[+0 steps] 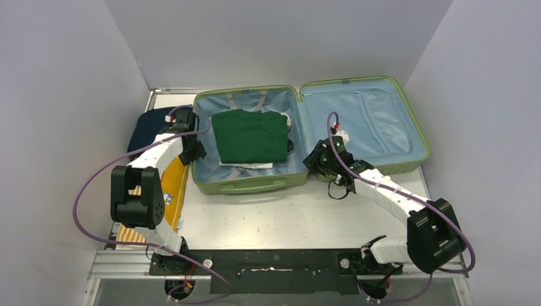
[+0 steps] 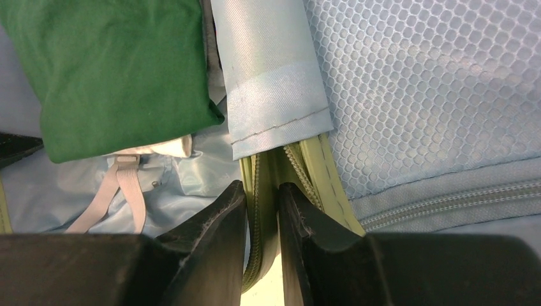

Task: Pack the luggage
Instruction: Move the luggage to the center of the board.

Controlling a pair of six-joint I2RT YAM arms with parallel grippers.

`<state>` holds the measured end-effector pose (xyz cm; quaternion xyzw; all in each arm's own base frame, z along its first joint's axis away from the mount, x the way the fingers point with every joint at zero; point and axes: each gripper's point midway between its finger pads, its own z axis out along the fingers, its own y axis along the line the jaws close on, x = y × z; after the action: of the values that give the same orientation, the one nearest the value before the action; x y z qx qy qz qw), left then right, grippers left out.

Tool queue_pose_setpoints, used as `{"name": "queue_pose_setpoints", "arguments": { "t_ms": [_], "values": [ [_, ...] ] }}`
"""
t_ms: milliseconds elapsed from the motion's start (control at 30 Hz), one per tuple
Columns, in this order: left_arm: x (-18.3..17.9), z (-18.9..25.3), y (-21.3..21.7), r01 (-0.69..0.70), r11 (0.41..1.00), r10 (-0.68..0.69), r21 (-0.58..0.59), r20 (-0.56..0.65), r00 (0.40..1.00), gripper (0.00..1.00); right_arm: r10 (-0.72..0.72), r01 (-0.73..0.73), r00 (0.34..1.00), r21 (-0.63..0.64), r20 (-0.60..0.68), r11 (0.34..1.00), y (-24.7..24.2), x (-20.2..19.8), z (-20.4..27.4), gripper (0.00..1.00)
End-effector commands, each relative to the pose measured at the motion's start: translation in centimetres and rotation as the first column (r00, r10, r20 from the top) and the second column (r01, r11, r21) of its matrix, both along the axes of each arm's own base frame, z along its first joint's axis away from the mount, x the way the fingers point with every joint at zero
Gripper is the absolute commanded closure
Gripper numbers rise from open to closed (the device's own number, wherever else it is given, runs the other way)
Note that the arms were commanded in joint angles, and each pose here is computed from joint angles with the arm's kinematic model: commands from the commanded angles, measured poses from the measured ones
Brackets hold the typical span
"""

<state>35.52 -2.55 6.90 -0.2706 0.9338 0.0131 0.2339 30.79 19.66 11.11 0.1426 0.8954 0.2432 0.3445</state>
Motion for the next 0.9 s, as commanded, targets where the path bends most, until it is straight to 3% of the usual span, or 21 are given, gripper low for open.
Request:
{"name": "queue_pose_setpoints", "arguments": {
  "t_ms": [0,267,367,467,600,733,867],
  "values": [
    [9.2,6.7,-7.7,0.146,0.946,-0.045,-0.289,0.331,0.942,0.68,0.014,-0.012,1.000,0.059,-0.027,0.998,2.2,0.9,-0.2,0.79],
    [12.0,5.2,-8.5,0.152,0.940,-0.053,-0.306,0.308,0.950,0.68,-0.030,0.030,0.999,0.036,-0.014,0.999,2.1,3.7,0.0,0.79],
    [11.2,5.5,-7.7,0.139,0.953,-0.057,-0.269,0.291,0.955,0.57,-0.016,0.016,1.000,0.025,0.012,1.000,2.1,4.0,1.1,0.76],
    [9.6,6.6,-5.3,0.086,0.978,-0.030,-0.188,0.280,0.960,0.39,-0.006,0.006,0.999,0.004,0.048,1.000,1.6,3.8,2.5,0.64],
    [6.4,9.1,-1.1,-0.035,0.995,0.061,-0.095,0.283,0.957,0.23,0.012,-0.010,0.994,-0.016,0.112,1.000,0.9,3.4,5.0,0.45],
    [2.7,12.9,1.8,-0.131,0.991,0.132,-0.024,0.341,0.931,0.18,0.038,-0.022,0.977,-0.075,0.210,0.997,0.8,2.8,8.7,0.39],
    [-2.2,15.5,2.1,-0.188,0.982,0.181,-0.023,0.402,0.897,0.17,0.139,-0.102,0.937,-0.129,0.321,0.986,4.4,0.6,12.2,0.37]
  ]
}}
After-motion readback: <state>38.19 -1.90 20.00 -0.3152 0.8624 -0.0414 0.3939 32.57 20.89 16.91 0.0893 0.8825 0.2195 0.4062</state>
